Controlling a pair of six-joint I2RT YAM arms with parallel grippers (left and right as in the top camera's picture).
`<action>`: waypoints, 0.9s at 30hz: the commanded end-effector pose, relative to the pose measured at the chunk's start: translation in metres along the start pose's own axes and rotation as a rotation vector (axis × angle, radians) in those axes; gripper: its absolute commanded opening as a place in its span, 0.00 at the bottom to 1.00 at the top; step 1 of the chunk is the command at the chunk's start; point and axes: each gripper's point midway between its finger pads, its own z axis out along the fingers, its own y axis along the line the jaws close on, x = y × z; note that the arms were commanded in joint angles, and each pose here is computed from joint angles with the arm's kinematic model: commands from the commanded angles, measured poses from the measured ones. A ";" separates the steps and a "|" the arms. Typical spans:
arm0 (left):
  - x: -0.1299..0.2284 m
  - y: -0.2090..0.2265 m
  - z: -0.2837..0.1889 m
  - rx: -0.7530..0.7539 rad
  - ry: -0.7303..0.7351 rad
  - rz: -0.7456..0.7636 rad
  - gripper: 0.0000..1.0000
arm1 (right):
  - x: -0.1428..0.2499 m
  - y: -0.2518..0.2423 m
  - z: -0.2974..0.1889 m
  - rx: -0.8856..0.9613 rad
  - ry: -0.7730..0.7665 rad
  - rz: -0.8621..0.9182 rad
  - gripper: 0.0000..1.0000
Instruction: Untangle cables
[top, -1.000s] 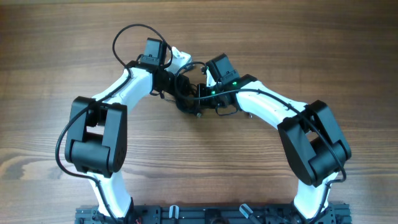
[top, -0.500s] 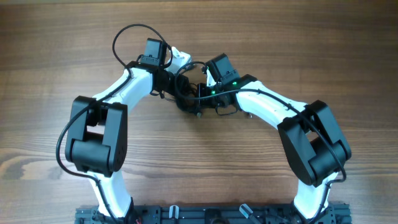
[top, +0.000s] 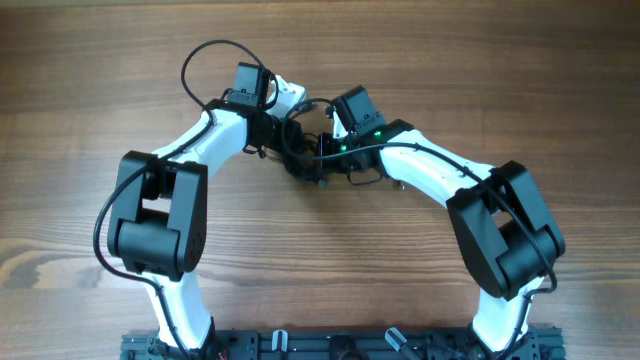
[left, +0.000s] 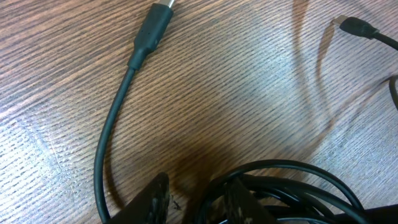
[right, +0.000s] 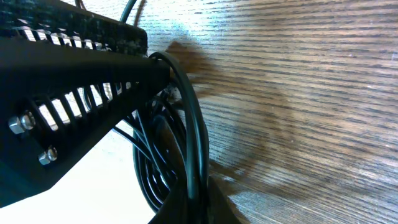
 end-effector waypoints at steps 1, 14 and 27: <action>0.009 0.004 0.008 -0.019 0.026 -0.019 0.31 | 0.002 -0.009 0.007 0.020 0.008 -0.004 0.06; 0.014 -0.001 0.024 -0.008 0.041 -0.012 0.33 | 0.001 -0.010 0.007 0.032 -0.002 -0.002 0.07; 0.024 0.002 0.043 -0.104 0.090 0.026 0.04 | -0.004 -0.018 0.006 0.073 -0.027 -0.002 0.08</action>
